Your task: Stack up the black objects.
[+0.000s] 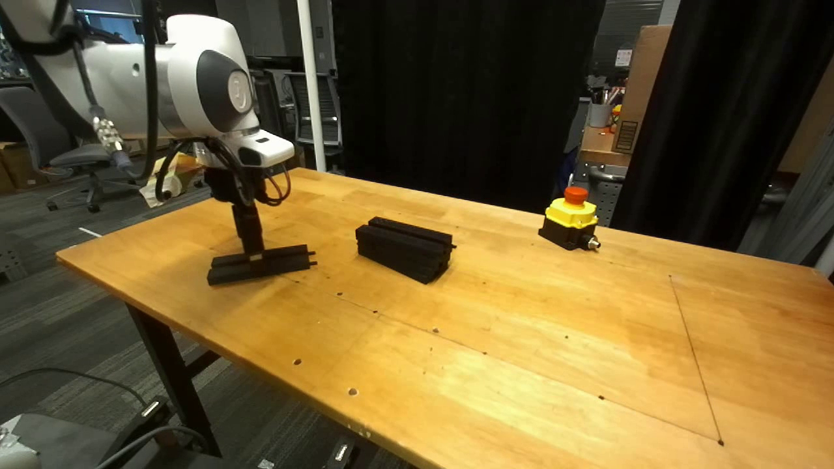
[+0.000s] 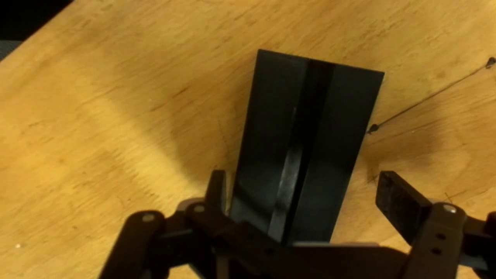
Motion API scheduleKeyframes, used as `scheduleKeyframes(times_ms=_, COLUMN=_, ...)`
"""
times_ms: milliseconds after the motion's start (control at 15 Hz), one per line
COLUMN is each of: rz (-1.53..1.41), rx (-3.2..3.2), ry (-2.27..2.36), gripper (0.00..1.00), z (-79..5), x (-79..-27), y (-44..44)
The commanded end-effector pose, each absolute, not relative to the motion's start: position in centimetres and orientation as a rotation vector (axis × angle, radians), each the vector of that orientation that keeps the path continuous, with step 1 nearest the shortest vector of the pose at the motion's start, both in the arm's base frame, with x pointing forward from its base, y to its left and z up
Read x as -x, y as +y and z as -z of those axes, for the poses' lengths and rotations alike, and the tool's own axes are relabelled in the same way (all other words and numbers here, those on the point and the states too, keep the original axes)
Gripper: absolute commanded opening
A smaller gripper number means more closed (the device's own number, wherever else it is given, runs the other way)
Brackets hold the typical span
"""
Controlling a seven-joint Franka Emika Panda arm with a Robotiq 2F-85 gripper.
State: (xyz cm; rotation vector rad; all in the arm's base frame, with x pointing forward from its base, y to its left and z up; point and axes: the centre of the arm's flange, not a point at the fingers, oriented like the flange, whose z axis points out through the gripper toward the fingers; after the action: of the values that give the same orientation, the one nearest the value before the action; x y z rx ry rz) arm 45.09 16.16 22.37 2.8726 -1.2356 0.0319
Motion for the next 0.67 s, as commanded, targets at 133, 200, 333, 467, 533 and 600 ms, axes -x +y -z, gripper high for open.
scheduleKeyframes(times_ms=133, rz=-0.074, rx=-2.849, ry=-1.269, gripper=1.00, z=-23.04, x=-44.87, y=16.48)
scheduleKeyframes(times_ms=200, rz=-0.072, rx=-2.858, ry=-1.273, gripper=1.00, z=-22.79, x=-44.82, y=16.35)
scheduleKeyframes(times_ms=333, rz=-0.075, rx=-2.862, ry=-1.279, gripper=1.00, z=-22.58, x=-44.69, y=16.20)
scheduleKeyframes(times_ms=467, rz=-0.077, rx=-2.866, ry=-1.281, gripper=1.00, z=-22.45, x=-44.57, y=16.07)
scheduleKeyframes(times_ms=533, rz=-0.077, rx=-2.867, ry=-1.281, gripper=1.00, z=-22.38, x=-44.55, y=15.98)
scheduleKeyframes(times_ms=600, rz=-0.078, rx=-2.868, ry=-1.282, gripper=1.00, z=-22.34, x=-44.52, y=15.86)
